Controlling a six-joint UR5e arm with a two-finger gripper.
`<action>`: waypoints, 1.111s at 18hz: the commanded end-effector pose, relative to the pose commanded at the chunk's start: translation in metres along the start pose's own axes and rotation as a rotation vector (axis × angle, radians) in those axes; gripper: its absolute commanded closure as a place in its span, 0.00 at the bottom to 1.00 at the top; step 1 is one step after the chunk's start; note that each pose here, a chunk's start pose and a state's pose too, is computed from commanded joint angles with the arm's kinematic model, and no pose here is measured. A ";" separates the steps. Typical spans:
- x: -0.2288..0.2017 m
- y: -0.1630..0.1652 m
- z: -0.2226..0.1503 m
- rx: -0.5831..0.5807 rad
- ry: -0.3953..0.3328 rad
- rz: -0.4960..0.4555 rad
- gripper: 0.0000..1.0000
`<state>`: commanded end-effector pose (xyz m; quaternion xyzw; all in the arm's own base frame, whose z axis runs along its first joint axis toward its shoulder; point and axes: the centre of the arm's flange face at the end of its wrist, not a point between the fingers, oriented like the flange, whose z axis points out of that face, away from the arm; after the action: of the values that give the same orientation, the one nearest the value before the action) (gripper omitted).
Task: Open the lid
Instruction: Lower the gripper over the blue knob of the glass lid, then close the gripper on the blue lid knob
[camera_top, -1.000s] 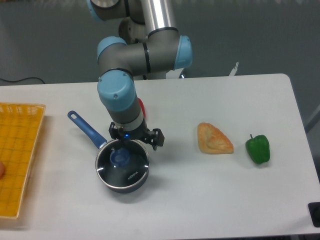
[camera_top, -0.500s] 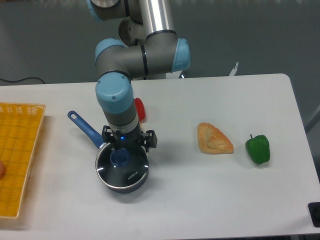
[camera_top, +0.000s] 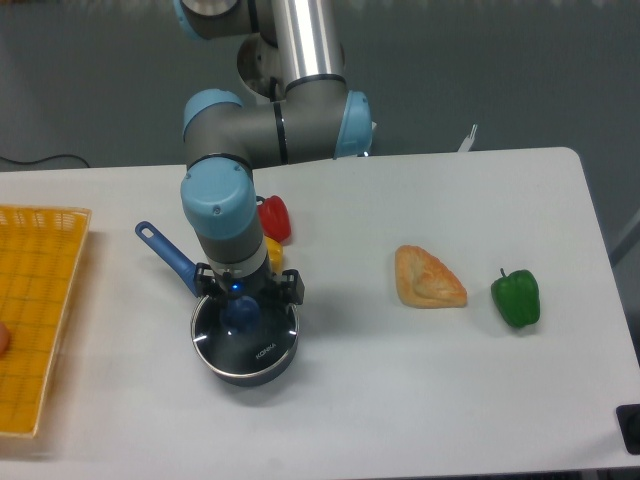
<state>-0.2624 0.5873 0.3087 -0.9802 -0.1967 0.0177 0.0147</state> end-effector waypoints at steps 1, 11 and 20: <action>0.001 -0.001 0.003 -0.004 0.001 -0.005 0.00; 0.009 -0.008 0.015 -0.019 0.005 -0.013 0.00; 0.015 -0.006 0.021 -0.022 0.057 -0.008 0.00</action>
<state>-0.2515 0.5989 0.2876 -0.9796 -0.2003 -0.0126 0.0096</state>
